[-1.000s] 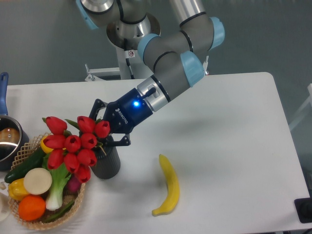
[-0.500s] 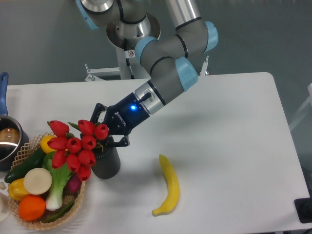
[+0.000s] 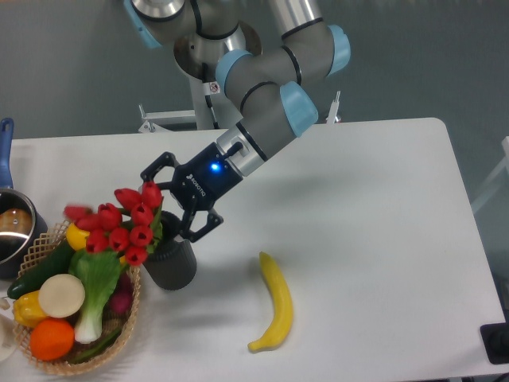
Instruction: Insert the flowers into the vase
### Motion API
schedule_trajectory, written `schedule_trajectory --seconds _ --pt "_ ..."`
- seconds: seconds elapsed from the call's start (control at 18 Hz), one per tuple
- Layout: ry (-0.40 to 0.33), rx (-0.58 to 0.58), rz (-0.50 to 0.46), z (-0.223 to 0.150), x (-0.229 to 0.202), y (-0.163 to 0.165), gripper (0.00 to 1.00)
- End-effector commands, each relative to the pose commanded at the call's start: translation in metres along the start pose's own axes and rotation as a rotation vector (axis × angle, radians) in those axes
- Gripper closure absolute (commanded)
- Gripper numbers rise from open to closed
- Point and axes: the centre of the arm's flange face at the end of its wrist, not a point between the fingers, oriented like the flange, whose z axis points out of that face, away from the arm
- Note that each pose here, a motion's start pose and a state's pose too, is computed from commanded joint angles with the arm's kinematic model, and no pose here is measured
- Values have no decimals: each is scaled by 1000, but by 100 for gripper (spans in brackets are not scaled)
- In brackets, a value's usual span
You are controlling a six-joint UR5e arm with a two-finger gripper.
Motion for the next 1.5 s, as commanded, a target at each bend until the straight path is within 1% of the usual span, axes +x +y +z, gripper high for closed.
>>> schedule_trajectory --seconds 0.22,0.56,0.67,0.72,0.78,0.89,0.94,1.06,1.11,1.22,1.28,1.39,1.5 --pt "-97 -54 12 -31 12 4 0" --pt "-200 -39 8 -78 3 2 0" --pt "-275 -82 11 -100 -1 3 0" --pt "-322 -120 20 -112 -4 3 0" --pt "-394 -196 62 -130 -13 3 0" --pt "-468 -295 134 -151 -24 1 0" --pt "-497 -323 143 -163 -30 3 0" --pt "-551 -359 145 -186 -47 3 0" --pt "-583 -402 125 -198 -62 7 0" --pt "-655 -553 57 -222 -95 30 0" --pt "-676 -630 45 -227 -106 39 0" --pt "-674 -757 22 -226 -128 62 0" --pt "-674 -819 14 -221 -132 70 0"
